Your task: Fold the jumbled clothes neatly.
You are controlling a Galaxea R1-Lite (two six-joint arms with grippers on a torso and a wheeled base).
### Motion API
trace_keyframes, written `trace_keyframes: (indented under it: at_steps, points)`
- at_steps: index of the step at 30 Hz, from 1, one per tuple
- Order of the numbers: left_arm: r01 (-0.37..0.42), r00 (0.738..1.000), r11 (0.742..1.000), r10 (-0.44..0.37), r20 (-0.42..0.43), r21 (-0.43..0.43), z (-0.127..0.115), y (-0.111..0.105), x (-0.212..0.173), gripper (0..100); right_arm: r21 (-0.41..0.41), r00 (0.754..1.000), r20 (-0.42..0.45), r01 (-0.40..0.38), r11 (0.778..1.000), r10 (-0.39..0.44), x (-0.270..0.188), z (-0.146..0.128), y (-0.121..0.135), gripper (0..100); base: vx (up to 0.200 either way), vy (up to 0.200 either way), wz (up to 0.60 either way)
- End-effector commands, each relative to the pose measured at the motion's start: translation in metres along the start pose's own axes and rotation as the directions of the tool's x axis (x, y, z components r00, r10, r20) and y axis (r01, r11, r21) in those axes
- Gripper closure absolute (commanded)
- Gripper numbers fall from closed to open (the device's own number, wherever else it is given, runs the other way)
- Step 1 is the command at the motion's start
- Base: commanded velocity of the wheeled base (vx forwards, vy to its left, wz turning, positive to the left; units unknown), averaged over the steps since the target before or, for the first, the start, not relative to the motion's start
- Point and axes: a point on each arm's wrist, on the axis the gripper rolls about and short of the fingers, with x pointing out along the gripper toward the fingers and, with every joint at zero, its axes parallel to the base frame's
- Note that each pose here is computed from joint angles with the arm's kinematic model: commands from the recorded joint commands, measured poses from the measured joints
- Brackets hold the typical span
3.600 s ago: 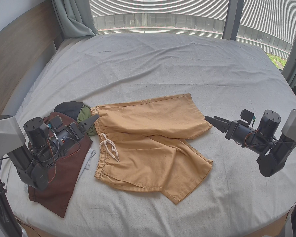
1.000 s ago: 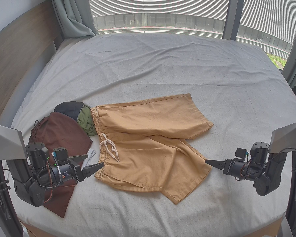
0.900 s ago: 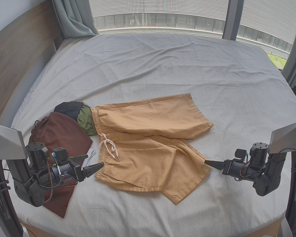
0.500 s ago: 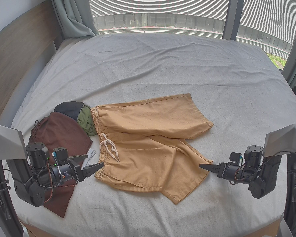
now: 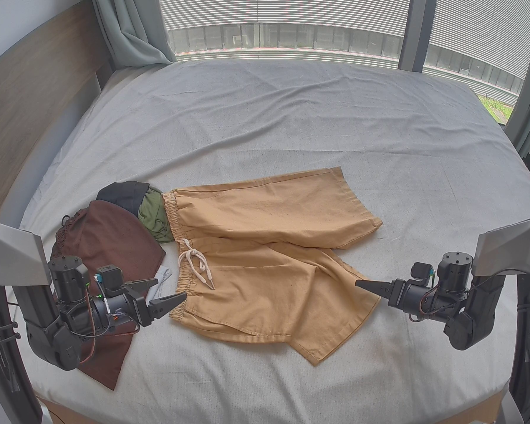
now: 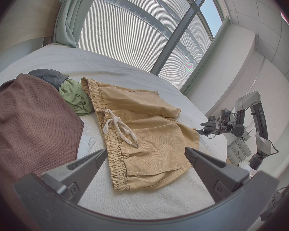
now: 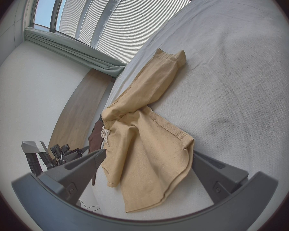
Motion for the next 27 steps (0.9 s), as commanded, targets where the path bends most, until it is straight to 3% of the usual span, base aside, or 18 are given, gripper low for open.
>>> trace_keyframes:
  at_steps: [1, 10, 11, 27]
  points:
    - [-0.002, 1.0, 1.0, 0.002, -0.009, -0.007, -0.003, 0.002, 0.001, 0, -0.012, 0.999, 0.03, -0.021, 1.0, 0.021, -0.003, 0.01, 0.009, 0, 0.0, 0.0, 0.0]
    - [-0.002, 1.0, 1.0, 0.002, -0.011, 0.009, -0.003, 0.002, 0.001, 0, -0.002, 0.999, 0.034, -0.012, 1.0, 0.012, -0.003, 0.01, 0.005, 0, 0.0, 0.0, 0.0]
    - [-0.002, 1.0, 1.0, 0.002, -0.011, 0.009, -0.003, 0.002, 0.001, 0, -0.002, 0.999, 0.035, -0.011, 1.0, 0.011, -0.003, 0.01, 0.004, 100, 0.0, 0.0, 0.0]
    - [-0.002, 1.0, 1.0, 0.002, -0.011, 0.009, -0.003, 0.002, 0.001, 0, -0.005, 0.998, 0.065, 0.006, 1.0, -0.005, -0.004, 0.018, -0.005, 100, 0.0, 0.0, 0.0]
